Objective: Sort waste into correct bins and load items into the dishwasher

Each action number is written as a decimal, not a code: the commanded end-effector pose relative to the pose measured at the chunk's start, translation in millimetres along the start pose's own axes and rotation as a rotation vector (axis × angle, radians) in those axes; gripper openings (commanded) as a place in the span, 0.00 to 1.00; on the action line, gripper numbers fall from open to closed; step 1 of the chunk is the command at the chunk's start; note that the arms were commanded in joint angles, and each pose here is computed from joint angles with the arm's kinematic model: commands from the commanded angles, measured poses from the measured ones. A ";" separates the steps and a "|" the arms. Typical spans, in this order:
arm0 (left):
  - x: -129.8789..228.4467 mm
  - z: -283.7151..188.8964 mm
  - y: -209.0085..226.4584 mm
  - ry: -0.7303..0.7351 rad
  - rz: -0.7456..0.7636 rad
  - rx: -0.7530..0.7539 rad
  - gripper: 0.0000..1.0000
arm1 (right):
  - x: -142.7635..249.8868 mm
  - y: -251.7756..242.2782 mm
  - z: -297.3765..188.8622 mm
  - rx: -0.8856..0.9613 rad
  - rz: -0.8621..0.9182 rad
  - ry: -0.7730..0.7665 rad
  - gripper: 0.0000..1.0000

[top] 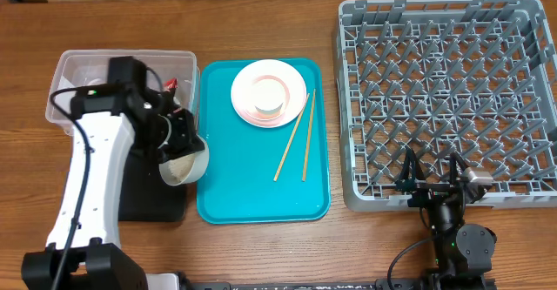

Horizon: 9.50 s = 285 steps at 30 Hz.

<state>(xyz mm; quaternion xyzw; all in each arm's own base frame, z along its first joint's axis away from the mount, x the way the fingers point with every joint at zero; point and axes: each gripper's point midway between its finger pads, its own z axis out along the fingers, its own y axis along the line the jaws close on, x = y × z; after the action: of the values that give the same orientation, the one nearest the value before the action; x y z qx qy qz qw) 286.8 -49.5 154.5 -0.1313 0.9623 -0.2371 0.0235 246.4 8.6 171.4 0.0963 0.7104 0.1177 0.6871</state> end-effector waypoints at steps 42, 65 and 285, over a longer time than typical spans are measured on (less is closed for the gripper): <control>-21.3 -86.7 75.0 -0.407 -0.176 0.637 0.04 | 0.7 -0.9 0.0 0.004 -0.007 -0.008 1.00; -26.7 -99.8 84.9 -0.538 -0.170 0.751 0.04 | 0.7 -0.9 0.0 0.004 -0.007 -0.008 1.00; -52.0 98.5 -130.1 -0.065 0.101 -0.069 0.56 | 11.9 53.0 -8.9 -0.304 0.149 0.097 1.00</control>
<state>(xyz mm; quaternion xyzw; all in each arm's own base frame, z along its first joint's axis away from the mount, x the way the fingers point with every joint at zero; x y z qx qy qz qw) 371.2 -189.2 124.0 -0.0761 0.9773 -0.1894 0.0568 242.2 41.2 174.9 0.0716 0.7083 0.2257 0.6650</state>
